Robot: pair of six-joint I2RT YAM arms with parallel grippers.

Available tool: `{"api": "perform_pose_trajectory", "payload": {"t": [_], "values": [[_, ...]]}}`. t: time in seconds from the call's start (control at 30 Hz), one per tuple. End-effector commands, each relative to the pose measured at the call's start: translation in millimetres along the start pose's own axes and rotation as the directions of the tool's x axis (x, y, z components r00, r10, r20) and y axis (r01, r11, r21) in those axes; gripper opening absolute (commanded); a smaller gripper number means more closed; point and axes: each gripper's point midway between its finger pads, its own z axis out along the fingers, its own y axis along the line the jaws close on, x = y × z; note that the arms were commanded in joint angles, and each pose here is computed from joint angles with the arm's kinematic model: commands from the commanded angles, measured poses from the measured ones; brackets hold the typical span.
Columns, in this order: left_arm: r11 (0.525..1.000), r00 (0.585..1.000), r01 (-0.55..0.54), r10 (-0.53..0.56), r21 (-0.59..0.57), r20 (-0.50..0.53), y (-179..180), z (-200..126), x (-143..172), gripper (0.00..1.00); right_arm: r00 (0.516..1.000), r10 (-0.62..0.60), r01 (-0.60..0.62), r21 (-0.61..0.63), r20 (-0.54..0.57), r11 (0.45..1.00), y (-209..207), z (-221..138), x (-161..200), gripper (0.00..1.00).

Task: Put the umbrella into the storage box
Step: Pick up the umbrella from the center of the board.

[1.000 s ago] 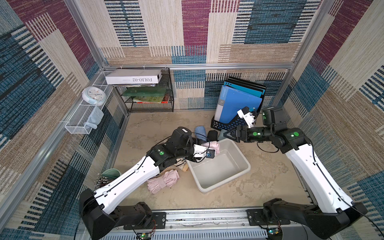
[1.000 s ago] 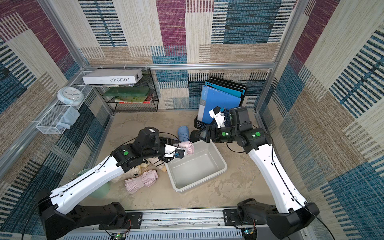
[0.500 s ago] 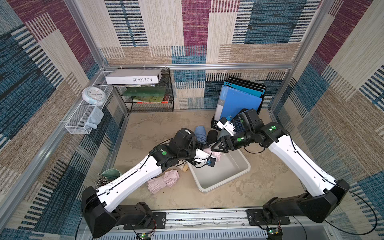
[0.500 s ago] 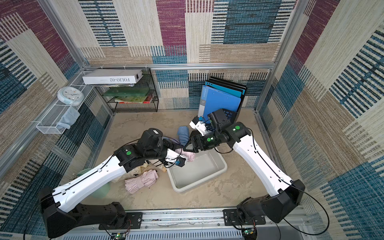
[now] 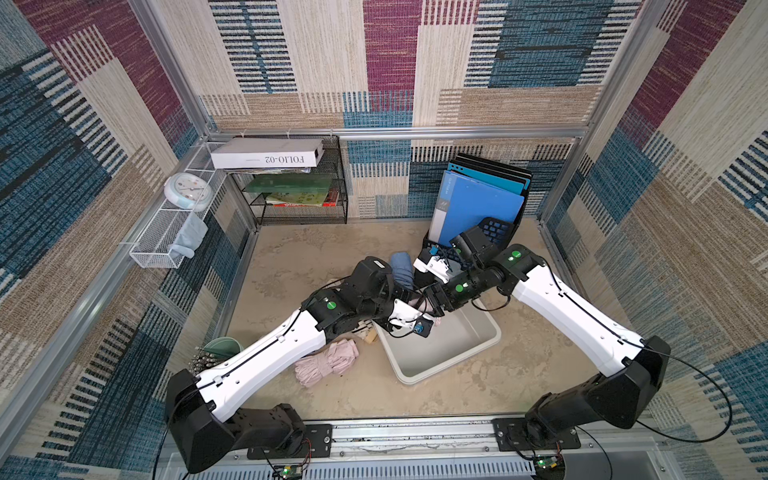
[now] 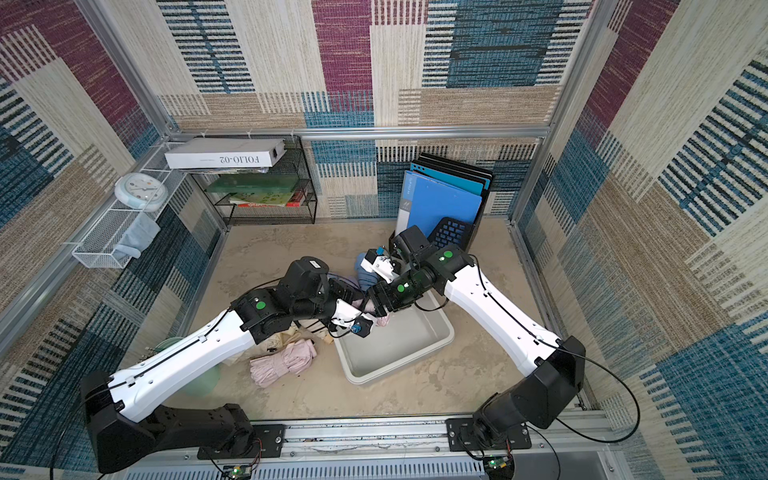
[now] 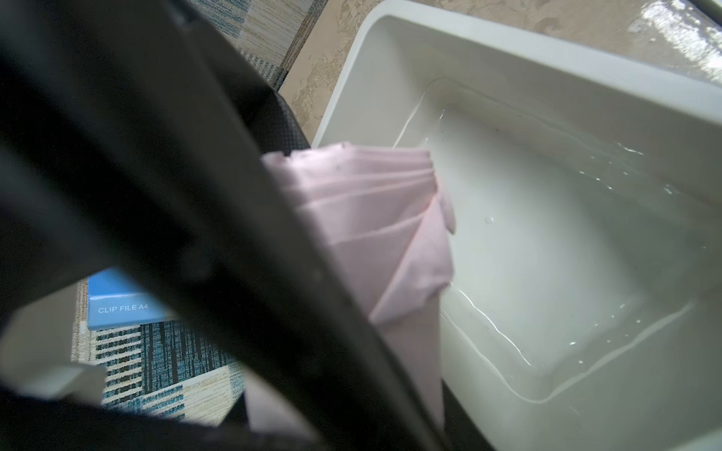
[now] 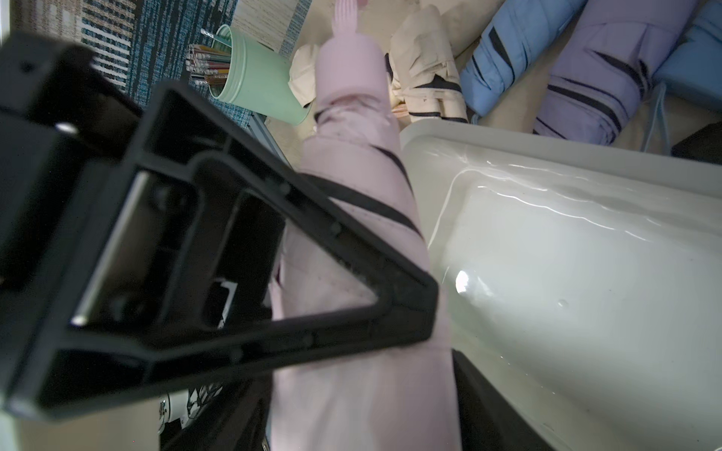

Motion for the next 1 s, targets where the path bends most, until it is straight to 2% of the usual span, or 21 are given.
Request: {"api": "perform_pose_trajectory", "payload": {"t": [0.0, 0.2, 0.37, 0.5, 0.6, 0.63, 0.67, 0.8, 0.97], "values": [[0.999, 1.0, -0.015, 0.016, -0.039, 0.019, 12.5, -1.7, -5.2, 0.23, 1.0, -0.012, 0.012, -0.006, -0.021, 1.0, 0.2, 3.7, 4.2, 0.67], [0.999, 1.0, -0.017, 0.018, -0.039, 0.019, 13.4, -1.2, -5.3, 0.28, 1.0, -0.019, 0.019, -0.002, -0.016, 1.0, -2.7, 7.1, 6.1, 0.54], [0.999, 1.0, -0.011, 0.011, -0.036, 0.008, 13.5, -3.3, -4.0, 0.41, 0.999, -0.041, 0.042, -0.029, 0.015, 0.999, 2.5, 6.9, 6.1, 0.4], [0.998, 1.0, 0.006, -0.005, -0.069, 0.016, 21.2, -14.1, -8.9, 0.62, 0.998, -0.046, 0.048, -0.022, 0.052, 0.999, 1.2, 5.8, 6.2, 0.25], [0.99, 0.999, 0.031, -0.026, -0.139, 0.039, 33.6, -26.7, -15.2, 0.77, 0.996, -0.025, 0.028, -0.03, 0.084, 0.999, -0.1, 7.6, 6.4, 0.19], [0.987, 0.998, 0.041, -0.034, -0.153, 0.047, 35.4, -31.0, -16.8, 0.84, 0.995, -0.013, 0.016, -0.033, 0.095, 0.999, -1.5, 8.8, 6.5, 0.17], [0.987, 0.998, 0.049, -0.042, -0.155, 0.05, 34.8, -33.8, -17.5, 0.98, 0.994, -0.002, 0.005, -0.034, 0.106, 0.999, -2.8, 9.8, 6.1, 0.15], [0.987, 0.996, 0.084, -0.078, -0.137, 0.046, 22.4, -47.1, -17.9, 0.99, 0.986, 0.054, -0.054, -0.003, 0.157, 0.999, -15.0, 13.1, 6.5, 0.1], [0.956, 0.98, 0.194, -0.181, -0.218, 0.078, 20.8, -78.2, -23.0, 0.99, 0.967, 0.153, -0.165, 0.043, 0.206, 0.985, -32.6, 15.0, 13.4, 0.09]]}}
